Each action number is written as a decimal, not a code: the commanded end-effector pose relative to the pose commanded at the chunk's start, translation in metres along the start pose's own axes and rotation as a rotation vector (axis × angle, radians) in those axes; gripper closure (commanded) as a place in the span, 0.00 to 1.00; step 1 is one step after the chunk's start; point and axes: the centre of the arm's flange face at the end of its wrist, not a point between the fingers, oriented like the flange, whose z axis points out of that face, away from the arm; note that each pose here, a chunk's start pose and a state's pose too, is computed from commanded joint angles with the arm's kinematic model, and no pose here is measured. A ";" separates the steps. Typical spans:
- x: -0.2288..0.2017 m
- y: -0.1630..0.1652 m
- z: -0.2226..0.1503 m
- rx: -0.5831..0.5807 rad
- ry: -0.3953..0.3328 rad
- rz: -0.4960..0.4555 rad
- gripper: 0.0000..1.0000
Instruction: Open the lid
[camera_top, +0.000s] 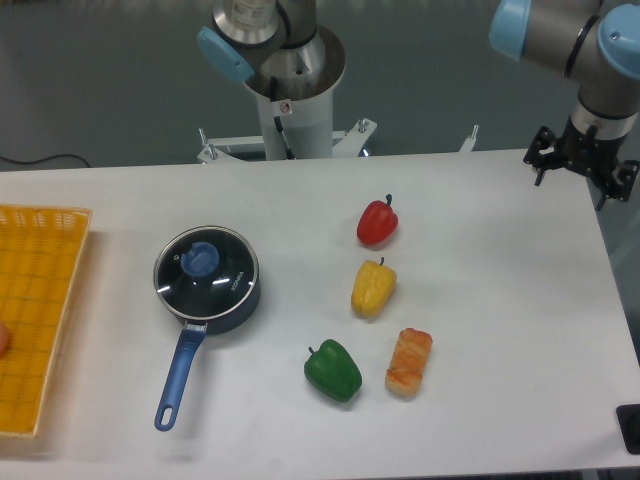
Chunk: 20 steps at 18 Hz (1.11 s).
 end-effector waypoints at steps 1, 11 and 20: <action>0.000 0.000 0.000 0.003 0.000 0.000 0.00; 0.008 -0.002 -0.011 0.008 -0.019 -0.006 0.00; 0.049 -0.056 -0.009 0.117 0.032 -0.026 0.00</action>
